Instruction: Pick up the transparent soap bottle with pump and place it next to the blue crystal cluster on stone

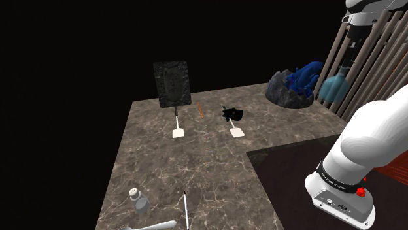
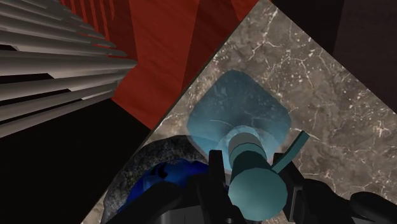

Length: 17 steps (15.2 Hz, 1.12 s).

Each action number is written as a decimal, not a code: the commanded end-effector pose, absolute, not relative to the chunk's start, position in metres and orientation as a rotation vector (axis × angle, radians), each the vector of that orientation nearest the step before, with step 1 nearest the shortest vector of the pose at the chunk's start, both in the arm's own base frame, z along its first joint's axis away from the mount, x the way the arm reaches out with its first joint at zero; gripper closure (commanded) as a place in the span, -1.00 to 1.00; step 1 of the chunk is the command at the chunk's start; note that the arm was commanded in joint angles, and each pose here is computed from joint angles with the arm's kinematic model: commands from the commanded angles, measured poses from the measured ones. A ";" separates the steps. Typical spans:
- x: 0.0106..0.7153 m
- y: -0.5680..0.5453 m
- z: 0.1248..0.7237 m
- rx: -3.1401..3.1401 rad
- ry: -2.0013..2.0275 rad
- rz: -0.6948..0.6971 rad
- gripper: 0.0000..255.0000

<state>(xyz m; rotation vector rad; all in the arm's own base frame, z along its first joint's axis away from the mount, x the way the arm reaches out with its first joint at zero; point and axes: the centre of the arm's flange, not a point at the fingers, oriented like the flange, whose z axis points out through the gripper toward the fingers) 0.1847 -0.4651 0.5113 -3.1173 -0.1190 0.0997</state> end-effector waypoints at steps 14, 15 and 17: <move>0.184 -0.465 0.430 -3.118 -0.119 0.099 1.00; 0.184 -0.465 0.430 -3.118 -0.119 0.099 1.00; 0.184 -0.465 0.430 -3.118 -0.119 0.099 1.00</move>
